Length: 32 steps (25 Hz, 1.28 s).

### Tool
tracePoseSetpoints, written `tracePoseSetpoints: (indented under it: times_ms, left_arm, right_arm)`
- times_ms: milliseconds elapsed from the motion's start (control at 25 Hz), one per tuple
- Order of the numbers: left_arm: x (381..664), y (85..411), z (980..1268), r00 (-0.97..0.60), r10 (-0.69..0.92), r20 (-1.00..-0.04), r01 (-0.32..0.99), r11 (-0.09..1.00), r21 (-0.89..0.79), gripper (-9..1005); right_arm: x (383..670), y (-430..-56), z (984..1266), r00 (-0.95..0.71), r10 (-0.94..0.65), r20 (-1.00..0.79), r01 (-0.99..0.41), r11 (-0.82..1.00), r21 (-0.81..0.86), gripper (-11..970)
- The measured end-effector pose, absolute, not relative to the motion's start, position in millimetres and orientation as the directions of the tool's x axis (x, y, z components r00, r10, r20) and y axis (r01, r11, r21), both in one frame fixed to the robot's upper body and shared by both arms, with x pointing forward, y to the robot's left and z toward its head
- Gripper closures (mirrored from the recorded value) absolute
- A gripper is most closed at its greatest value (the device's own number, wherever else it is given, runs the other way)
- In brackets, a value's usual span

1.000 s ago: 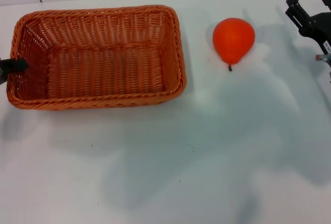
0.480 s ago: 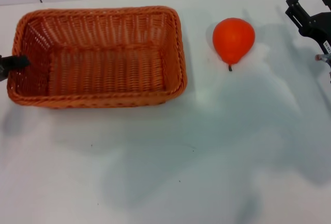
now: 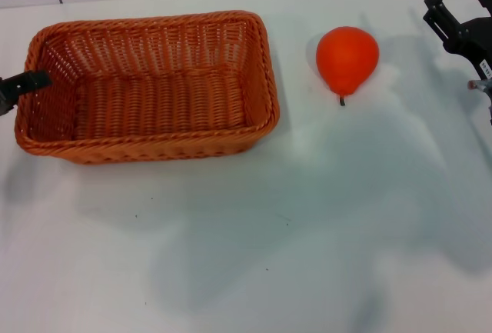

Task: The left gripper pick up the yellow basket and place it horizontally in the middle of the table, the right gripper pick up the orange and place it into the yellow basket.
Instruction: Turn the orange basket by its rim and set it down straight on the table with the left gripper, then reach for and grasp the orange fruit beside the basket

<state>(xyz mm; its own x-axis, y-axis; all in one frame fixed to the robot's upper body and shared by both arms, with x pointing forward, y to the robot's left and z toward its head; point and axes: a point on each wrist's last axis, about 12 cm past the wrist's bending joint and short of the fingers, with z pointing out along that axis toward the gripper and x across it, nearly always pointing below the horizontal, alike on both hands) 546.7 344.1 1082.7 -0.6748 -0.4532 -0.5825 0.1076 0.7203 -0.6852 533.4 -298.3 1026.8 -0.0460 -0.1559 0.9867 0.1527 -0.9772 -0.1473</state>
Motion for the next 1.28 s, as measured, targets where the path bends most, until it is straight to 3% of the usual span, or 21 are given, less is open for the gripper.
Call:
tracePoseSetpoints:
  times_ms: [200, 480, 760, 1040, 1280]
  left_arm:
    - [546, 345, 1085, -0.655, -0.444, -0.612, 0.139, 0.725, -0.674, 297]
    - [549, 357, 1103, -0.573, -0.4, -0.715, 0.202, 0.777, -0.596, 263]
    - [544, 376, 1126, -0.336, -0.407, -0.849, 0.282, 0.817, -0.503, 248]
    - [536, 375, 1114, -0.185, -0.471, -0.862, 0.321, 0.8, -0.506, 247]
    - [532, 371, 1103, -0.163, -0.492, -0.855, 0.319, 0.794, -0.518, 247]
  right_arm:
    - [533, -298, 1027, -0.045, -0.156, 0.987, 0.153, -0.977, -0.148, 13]
    - [533, -294, 1026, -0.036, -0.147, 0.988, 0.181, -0.974, -0.139, 13]
    - [537, -280, 1026, 0.0, -0.173, 0.985, 0.268, -0.949, -0.167, 14]
    - [551, -258, 1018, 0.187, -0.186, 0.965, 0.361, -0.9, -0.243, 14]
    - [557, -257, 1013, 0.267, -0.185, 0.946, 0.337, -0.902, -0.271, 13]
